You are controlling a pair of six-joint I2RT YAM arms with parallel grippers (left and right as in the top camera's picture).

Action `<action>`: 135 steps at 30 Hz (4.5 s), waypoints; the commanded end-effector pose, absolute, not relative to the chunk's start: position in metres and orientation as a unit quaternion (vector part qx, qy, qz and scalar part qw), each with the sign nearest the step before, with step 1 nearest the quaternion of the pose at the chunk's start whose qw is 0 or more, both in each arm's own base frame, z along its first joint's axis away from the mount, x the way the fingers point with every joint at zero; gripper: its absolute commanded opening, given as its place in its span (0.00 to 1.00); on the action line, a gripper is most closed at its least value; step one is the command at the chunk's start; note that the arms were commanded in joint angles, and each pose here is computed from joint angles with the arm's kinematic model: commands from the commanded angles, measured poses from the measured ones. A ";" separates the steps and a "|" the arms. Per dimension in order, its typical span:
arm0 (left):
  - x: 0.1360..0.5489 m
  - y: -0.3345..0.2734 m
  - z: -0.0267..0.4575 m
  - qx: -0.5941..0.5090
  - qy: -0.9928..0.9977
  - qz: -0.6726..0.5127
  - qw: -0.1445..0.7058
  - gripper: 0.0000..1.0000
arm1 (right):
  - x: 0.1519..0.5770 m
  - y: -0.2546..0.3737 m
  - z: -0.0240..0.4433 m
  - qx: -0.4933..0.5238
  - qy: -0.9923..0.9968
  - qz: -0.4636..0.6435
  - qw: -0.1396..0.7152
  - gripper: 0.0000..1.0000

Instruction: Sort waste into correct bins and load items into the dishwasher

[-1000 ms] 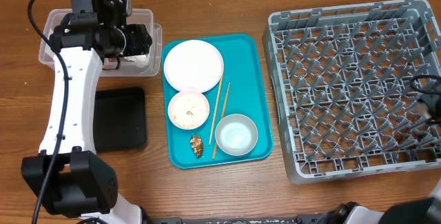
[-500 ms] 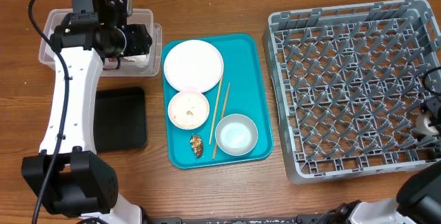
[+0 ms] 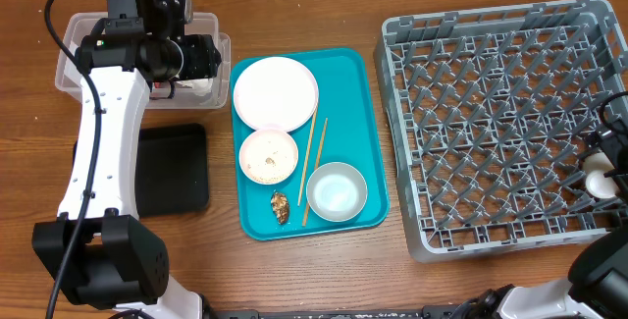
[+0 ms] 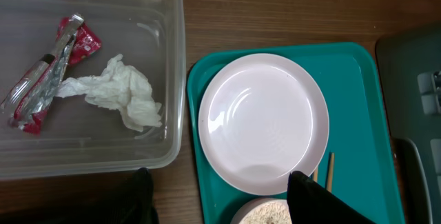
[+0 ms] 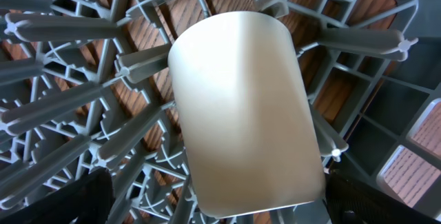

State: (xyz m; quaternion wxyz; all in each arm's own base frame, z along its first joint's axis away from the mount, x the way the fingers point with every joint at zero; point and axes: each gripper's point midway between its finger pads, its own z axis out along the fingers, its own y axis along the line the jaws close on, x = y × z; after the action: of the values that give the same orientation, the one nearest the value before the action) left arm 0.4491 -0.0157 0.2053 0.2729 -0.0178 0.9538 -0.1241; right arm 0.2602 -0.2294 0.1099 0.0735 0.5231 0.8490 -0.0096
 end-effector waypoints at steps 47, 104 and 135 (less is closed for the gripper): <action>0.446 -0.019 0.210 -0.004 0.955 -0.119 0.272 0.64 | 0.266 -0.266 0.128 0.529 0.837 -0.086 0.114 0.04; 0.435 -0.024 0.203 -0.002 0.962 -0.121 0.245 0.73 | 0.305 0.219 0.051 -0.154 0.983 0.097 -0.028 0.65; 0.435 -0.024 0.203 -0.002 0.962 -0.120 0.246 0.73 | 0.419 0.127 0.204 -0.023 0.962 -0.042 0.267 0.04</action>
State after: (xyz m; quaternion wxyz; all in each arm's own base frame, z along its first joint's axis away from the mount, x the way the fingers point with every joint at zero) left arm 0.4327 -0.0212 0.1959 0.2349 -0.0177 0.9639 -0.1239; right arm 0.3787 0.1865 0.1246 0.1286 -0.1024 0.9857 0.0369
